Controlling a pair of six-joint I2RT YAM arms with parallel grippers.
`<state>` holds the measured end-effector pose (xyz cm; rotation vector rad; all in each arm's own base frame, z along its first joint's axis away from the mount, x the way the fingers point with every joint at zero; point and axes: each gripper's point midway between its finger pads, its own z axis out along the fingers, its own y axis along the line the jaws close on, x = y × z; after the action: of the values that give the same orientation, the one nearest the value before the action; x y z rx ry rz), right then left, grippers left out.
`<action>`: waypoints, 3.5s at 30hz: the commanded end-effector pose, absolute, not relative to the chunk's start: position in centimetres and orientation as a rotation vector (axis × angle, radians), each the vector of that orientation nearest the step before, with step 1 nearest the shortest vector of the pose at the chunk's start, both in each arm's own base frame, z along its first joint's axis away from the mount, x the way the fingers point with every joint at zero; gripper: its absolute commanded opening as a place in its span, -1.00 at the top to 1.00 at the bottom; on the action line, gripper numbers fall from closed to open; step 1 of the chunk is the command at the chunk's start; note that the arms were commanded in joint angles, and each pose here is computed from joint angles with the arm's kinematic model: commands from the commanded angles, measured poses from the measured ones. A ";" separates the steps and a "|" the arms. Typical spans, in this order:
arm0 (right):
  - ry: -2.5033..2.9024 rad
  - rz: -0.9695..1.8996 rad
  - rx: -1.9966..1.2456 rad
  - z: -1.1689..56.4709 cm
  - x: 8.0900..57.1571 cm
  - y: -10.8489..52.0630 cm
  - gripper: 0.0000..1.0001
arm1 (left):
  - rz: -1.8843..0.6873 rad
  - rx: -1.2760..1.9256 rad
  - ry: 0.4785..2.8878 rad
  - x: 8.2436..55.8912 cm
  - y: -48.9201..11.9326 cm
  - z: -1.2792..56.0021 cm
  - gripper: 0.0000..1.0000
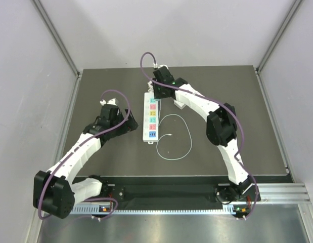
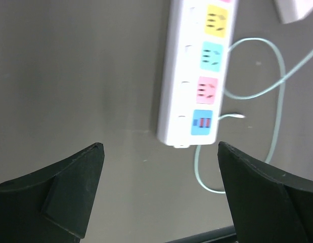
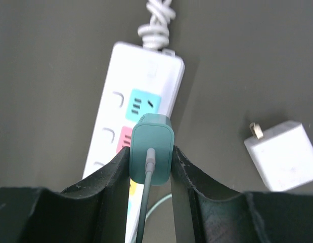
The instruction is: Insert the plug
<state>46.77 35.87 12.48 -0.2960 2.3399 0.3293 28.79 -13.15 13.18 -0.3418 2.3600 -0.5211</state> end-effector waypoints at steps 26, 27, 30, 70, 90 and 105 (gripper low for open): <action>2.231 0.393 -0.160 21.2 48.3 29.6 1.00 | -0.528 -0.197 2.530 31.5 -18.4 7.9 -0.93; 2.225 0.386 -0.156 21.5 48.1 28.8 1.00 | -0.524 -0.190 2.531 31.5 -18.6 7.6 -0.94; 2.229 0.351 -0.152 22.0 46.5 25.9 1.00 | -0.505 -0.142 2.541 31.7 -19.7 7.0 -0.95; 2.333 0.403 -0.252 20.0 36.9 22.1 1.00 | -0.276 0.071 2.666 23.4 -27.7 10.1 -0.89; 2.480 0.304 -0.148 16.8 39.9 30.4 1.00 | -0.359 -0.280 2.617 28.4 -13.0 11.0 -0.90; 2.566 0.320 -0.145 12.7 39.7 34.1 1.00 | -0.311 -0.223 2.567 28.8 -10.7 12.5 -0.86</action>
<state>39.54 32.44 11.81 -0.1632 2.5956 0.2794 28.37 -10.39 10.95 -0.2962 2.5947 -0.2857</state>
